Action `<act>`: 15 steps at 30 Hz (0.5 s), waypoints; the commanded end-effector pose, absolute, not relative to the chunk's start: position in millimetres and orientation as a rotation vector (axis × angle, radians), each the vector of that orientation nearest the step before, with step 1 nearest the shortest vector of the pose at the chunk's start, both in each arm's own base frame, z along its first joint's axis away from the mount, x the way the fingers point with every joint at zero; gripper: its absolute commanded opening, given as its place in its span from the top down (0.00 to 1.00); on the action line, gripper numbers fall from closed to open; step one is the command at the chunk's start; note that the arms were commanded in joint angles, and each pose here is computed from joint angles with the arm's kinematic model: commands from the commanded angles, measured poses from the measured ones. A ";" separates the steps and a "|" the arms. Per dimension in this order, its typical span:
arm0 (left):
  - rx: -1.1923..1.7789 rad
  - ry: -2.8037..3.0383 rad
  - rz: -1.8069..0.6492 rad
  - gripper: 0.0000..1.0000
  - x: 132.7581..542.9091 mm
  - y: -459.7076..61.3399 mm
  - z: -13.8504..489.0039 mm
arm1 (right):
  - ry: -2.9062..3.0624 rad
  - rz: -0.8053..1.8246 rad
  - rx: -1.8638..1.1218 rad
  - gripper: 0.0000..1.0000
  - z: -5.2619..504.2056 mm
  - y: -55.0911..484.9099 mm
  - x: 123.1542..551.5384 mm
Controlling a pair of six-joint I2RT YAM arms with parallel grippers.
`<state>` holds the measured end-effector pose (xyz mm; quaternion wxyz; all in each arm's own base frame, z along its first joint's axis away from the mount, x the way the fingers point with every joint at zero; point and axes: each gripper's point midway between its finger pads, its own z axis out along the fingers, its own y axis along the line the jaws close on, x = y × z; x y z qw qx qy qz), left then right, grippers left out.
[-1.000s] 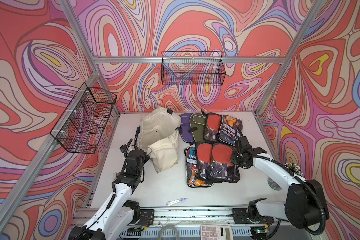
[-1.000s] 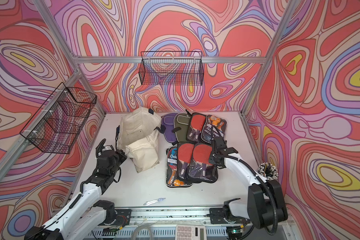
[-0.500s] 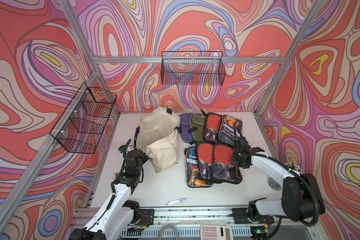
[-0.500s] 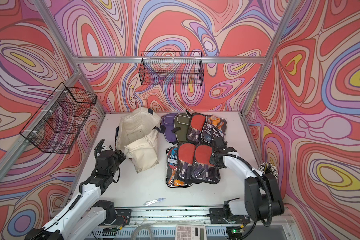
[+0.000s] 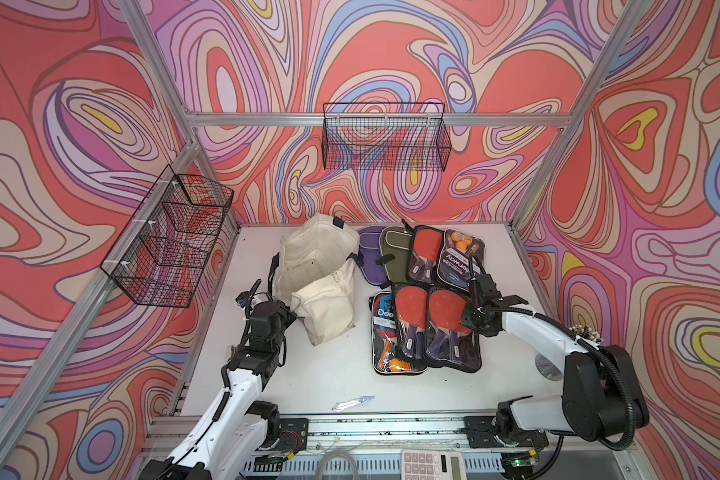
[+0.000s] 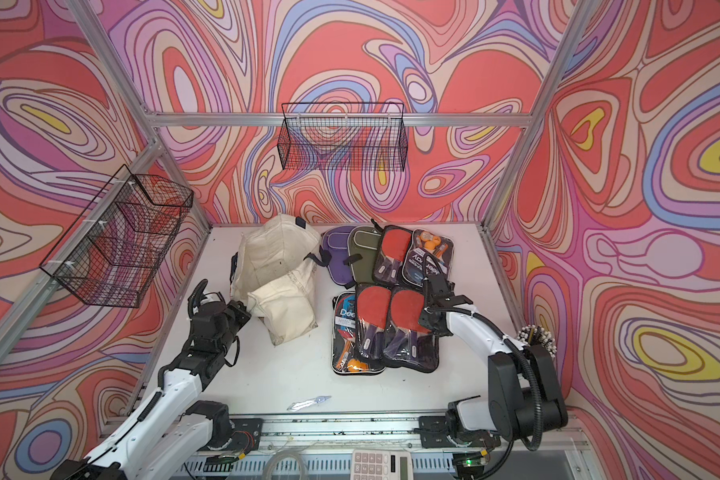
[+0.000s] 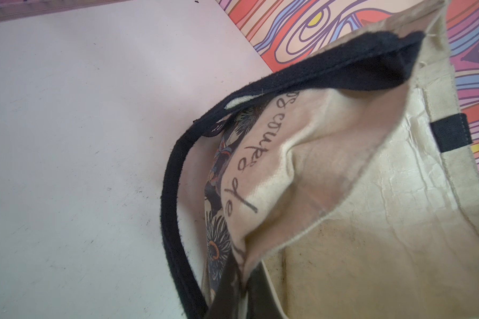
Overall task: Remove the ping pong set from the canvas bag
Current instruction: Place the ping pong set at the center of the board.
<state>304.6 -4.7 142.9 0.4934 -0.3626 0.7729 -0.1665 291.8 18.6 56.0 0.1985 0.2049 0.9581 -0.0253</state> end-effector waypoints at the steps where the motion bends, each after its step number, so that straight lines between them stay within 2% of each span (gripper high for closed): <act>1: -0.895 1.895 -0.367 1.00 298.6 0.9 133.0 | 2.653 -0.043 0.573 0.40 63.2 20.5 296.3; 3: -0.898 1.895 -0.368 1.00 298.5 1.1 132.0 | 2.641 -0.024 0.568 0.32 69.7 22.1 299.4; 6: -0.901 1.895 -0.370 1.00 298.4 1.0 131.5 | 2.614 0.004 0.552 0.27 83.4 25.1 305.3; 15: -0.901 1.895 -0.377 1.00 300.4 0.0 132.2 | 2.460 0.189 0.435 0.21 159.4 47.4 340.4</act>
